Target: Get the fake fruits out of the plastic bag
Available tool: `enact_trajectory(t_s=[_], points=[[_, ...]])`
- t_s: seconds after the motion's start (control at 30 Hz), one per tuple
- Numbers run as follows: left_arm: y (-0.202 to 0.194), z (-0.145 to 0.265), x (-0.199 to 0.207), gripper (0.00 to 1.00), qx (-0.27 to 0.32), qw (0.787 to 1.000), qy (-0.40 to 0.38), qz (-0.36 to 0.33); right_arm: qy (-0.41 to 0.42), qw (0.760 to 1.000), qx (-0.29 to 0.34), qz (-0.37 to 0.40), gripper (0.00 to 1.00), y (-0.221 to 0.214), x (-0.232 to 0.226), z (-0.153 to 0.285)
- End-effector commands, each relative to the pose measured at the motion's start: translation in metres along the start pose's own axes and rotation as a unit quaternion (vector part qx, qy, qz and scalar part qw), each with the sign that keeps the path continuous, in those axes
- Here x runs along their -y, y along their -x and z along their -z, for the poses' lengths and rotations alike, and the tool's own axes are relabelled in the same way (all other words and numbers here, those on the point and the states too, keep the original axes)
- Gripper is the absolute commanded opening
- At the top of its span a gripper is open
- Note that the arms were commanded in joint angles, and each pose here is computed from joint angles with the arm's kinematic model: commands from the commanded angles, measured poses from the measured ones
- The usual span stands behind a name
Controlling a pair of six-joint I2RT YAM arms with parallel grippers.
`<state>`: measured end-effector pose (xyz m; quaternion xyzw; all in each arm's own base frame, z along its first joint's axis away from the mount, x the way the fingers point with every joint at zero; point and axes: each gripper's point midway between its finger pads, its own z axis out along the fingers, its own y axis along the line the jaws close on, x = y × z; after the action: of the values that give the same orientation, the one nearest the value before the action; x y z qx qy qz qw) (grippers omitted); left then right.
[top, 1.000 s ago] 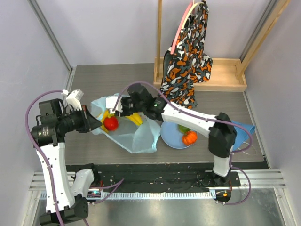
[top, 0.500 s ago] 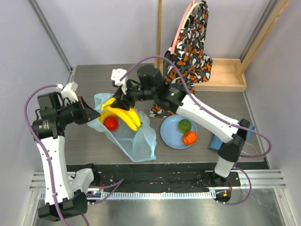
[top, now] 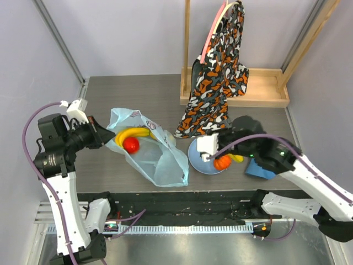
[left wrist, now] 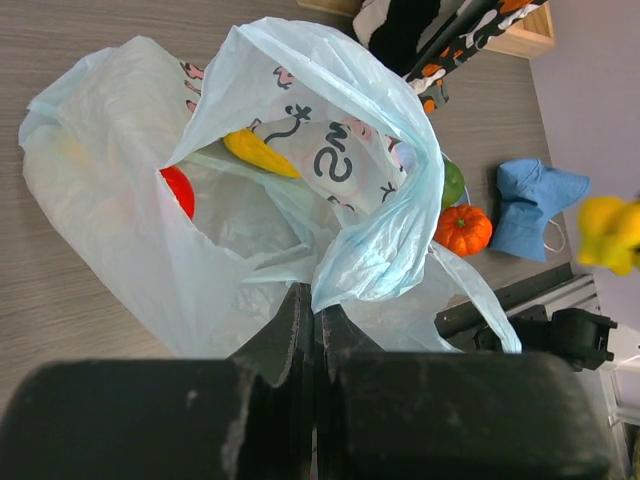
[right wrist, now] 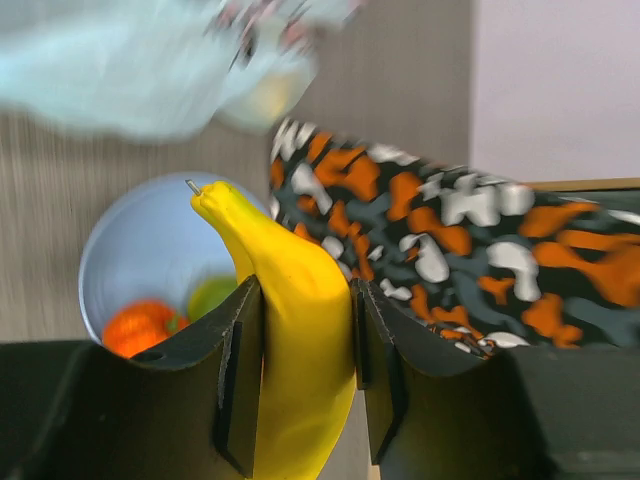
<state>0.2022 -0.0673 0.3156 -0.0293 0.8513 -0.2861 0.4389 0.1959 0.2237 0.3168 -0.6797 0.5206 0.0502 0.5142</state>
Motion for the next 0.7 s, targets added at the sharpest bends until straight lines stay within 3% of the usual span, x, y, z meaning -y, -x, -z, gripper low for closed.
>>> enact_trajectory(t_s=[0.0,0.17,0.4,0.67], points=[[0.013,0.008,0.012,0.00,0.024,0.999,-0.016,-0.031,0.068,0.980,-0.085,0.167,0.07,-0.067,-0.024,-0.039],[0.016,0.011,0.012,0.00,0.031,0.999,-0.013,-0.029,0.083,0.960,-0.086,0.252,0.07,-0.081,-0.007,-0.077],[0.010,0.011,0.007,0.00,0.024,0.999,-0.003,-0.023,0.119,0.947,-0.079,0.289,0.08,-0.105,0.007,-0.122],[0.003,0.011,-0.004,0.00,0.019,1.000,0.015,-0.010,0.164,0.951,-0.064,0.256,0.10,-0.131,-0.007,-0.160]])
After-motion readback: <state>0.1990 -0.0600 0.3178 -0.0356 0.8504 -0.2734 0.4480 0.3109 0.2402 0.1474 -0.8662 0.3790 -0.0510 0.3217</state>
